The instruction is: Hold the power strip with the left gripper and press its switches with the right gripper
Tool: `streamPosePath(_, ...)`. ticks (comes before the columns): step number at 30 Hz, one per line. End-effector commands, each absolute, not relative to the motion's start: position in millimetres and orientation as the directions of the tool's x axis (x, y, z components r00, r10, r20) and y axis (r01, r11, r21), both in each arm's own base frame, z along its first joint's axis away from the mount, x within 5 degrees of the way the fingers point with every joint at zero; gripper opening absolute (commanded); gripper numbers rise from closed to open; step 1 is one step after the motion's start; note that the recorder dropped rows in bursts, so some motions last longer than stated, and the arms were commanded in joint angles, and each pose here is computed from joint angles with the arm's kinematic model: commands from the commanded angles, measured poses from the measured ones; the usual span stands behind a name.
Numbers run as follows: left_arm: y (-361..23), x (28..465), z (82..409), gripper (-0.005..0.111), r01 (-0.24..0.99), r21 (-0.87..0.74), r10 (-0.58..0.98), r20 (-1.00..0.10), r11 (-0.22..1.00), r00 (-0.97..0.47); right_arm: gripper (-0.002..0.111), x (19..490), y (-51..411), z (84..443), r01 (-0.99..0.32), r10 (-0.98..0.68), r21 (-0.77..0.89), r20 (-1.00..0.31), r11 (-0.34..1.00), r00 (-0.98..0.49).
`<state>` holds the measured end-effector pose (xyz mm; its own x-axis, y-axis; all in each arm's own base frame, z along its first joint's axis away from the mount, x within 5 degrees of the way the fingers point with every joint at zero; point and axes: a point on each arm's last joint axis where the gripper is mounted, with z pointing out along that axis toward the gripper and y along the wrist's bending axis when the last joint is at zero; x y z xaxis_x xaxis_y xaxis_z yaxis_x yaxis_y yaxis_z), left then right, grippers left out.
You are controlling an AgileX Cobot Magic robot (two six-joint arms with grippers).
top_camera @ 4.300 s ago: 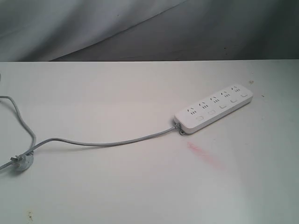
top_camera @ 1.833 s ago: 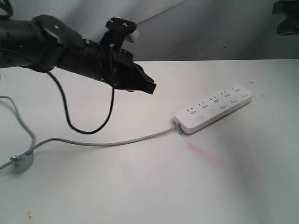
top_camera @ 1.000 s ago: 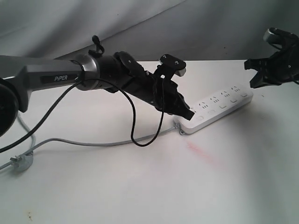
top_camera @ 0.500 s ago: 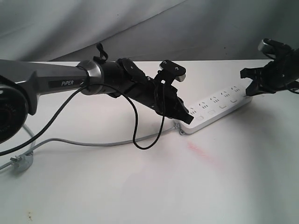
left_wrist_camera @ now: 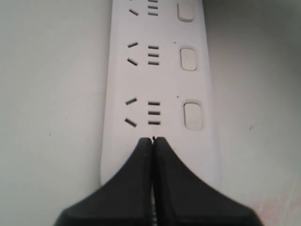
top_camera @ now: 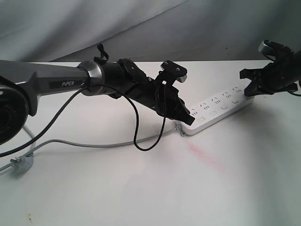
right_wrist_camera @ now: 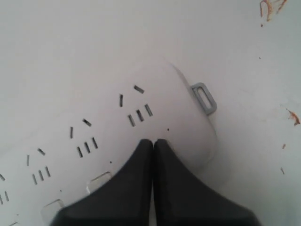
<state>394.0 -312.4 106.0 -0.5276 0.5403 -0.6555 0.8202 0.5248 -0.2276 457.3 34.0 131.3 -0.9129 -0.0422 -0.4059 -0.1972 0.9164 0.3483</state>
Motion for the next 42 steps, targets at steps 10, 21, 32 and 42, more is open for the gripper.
streamPosePath(10, -314, 393, 105, 0.000, 0.825, -0.221, 0.546, -0.656, 0.520, -0.521, 0.000, 461, 40, 131, -0.231, -0.099, 0.256, -0.441, 0.939, -0.892)
streamPosePath(21, -314, 393, 105, 0.000, 0.825, -0.221, 0.546, -0.656, 0.520, -0.521, 0.000, 459, 39, 128, -0.225, -0.115, 0.229, -0.412, 0.947, -0.904)
streamPosePath(32, -314, 393, 105, 0.000, 0.825, -0.225, 0.546, -0.655, 0.519, -0.523, 0.000, 453, 56, 102, -0.231, -0.172, 0.157, -0.320, 0.960, -0.932)
streamPosePath(42, -314, 393, 105, 0.000, 0.821, -0.228, 0.543, -0.654, 0.523, -0.527, 0.000, 449, 76, 101, -0.258, -0.245, 0.009, -0.285, 0.966, -0.927)
